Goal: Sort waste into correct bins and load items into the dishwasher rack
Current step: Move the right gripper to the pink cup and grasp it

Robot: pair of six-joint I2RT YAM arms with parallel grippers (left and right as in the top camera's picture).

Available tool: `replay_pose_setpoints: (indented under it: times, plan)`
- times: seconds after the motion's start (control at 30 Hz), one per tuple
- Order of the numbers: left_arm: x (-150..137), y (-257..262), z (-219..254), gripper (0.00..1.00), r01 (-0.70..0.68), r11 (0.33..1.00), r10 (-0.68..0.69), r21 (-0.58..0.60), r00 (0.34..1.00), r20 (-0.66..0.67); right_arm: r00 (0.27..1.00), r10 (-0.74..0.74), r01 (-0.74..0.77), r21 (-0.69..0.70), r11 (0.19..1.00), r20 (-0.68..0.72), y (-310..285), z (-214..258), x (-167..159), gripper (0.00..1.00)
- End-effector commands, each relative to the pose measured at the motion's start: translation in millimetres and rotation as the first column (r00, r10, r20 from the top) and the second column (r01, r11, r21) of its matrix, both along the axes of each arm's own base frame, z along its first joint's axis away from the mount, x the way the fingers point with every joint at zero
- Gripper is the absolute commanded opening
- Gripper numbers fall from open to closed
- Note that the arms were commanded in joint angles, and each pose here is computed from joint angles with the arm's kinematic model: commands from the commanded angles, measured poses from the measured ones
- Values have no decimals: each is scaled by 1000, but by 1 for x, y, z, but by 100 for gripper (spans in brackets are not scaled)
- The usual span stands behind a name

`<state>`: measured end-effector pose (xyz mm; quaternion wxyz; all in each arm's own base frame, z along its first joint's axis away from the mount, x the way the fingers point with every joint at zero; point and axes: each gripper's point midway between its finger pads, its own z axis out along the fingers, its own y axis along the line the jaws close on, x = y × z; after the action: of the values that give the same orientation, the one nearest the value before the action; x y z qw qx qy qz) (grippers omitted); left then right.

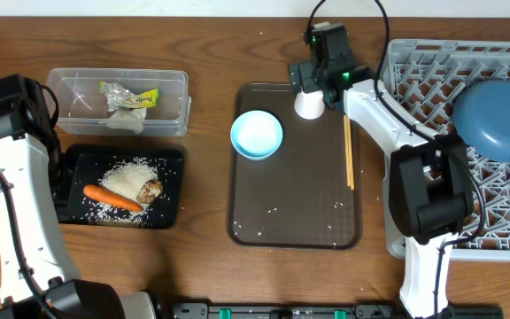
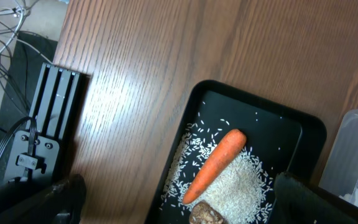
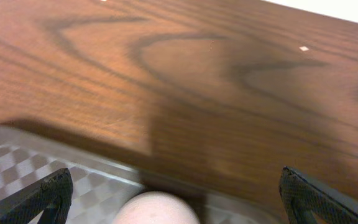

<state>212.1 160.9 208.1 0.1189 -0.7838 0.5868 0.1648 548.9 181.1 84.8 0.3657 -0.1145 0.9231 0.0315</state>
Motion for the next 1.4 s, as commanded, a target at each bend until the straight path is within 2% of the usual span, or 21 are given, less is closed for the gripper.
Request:
replay_pose_setpoints:
  times: [0.0, 0.2, 0.37, 0.93, 1.0, 1.17, 1.37]
  plan:
    - [-3, 2, -1, 98, -16, 1000, 17, 10, 1000, -11, 998, 55, -54, 46, 997, -26, 22, -2, -8, 99]
    - [-3, 2, -1, 98, -16, 1000, 17, 10, 1000, -11, 991, 16, -10, 48, 999, -133, 20, -18, -28, 99]
    - [-3, 2, -1, 98, -16, 1000, 16, 10, 1000, -11, 988, -20, 20, -2, 1000, -150, 10, -22, -32, 99]
    - [-3, 2, -1, 98, -16, 1000, 17, 10, 1000, -11, 974, -50, 50, -3, 999, -219, 5, -38, -47, 99]
    - [-3, 2, -1, 98, -16, 1000, 17, 10, 1000, -11, 973, -50, 50, -5, 999, -224, 4, -40, -48, 95]
    - [-3, 2, -1, 98, -16, 1000, 17, 10, 1000, -11, 975, -50, 50, -2, 999, -216, 5, -40, -47, 76]
    - [-3, 2, -1, 98, -16, 1000, 17, 10, 1000, -11, 978, -48, 50, 6, 999, -201, 6, -37, -43, 77]
